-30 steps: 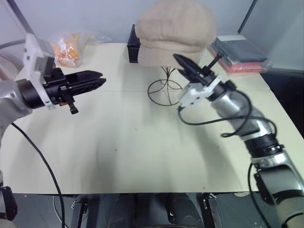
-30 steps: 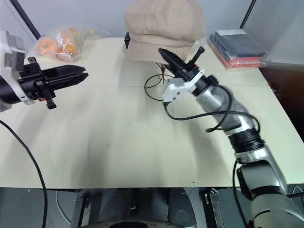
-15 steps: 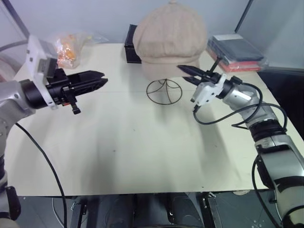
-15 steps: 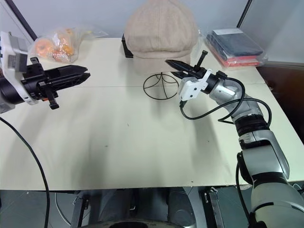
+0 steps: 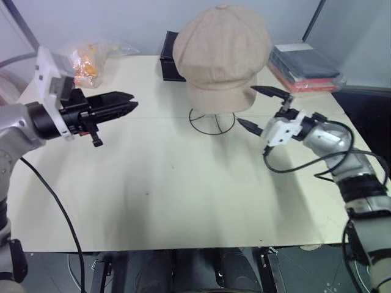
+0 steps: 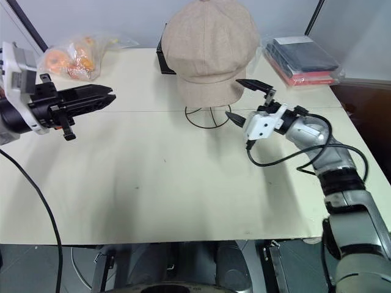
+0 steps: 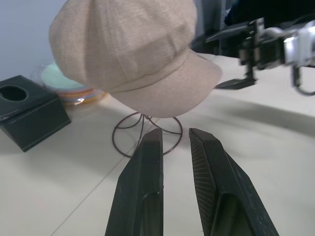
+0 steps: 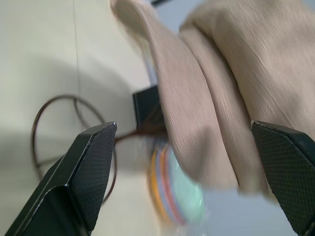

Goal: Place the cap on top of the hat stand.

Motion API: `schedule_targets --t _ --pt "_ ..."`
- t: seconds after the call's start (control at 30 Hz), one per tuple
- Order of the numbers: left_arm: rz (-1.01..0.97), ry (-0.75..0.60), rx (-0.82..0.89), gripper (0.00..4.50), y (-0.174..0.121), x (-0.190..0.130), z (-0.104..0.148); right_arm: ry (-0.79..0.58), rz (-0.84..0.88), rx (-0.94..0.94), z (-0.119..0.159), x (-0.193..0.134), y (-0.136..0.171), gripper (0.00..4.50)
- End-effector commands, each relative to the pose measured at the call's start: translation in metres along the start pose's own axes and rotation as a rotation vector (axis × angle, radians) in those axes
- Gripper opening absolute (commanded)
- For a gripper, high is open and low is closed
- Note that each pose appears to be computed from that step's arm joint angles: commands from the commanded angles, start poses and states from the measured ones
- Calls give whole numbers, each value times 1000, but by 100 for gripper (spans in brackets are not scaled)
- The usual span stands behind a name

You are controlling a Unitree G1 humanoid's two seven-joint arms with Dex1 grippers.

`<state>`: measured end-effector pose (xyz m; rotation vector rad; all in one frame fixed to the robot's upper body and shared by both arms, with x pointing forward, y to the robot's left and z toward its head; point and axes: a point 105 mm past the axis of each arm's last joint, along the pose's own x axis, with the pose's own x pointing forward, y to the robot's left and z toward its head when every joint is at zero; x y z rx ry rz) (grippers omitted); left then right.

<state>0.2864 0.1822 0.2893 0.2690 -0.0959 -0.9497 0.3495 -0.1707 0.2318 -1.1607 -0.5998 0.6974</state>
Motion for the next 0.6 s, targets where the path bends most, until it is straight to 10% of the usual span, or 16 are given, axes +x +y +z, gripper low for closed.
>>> schedule_targets --t 0.03,0.33,0.6 --pt "4 -16 49 87 3 -3 6 -4 14 206 18 -20 -32 442" --pt "56 -50 28 87 18 -27 17 71 289 882 35 -74 -73 442" --pt "74 -39 43 87 21 -35 23 90 269 1061 24 -82 -89 442"
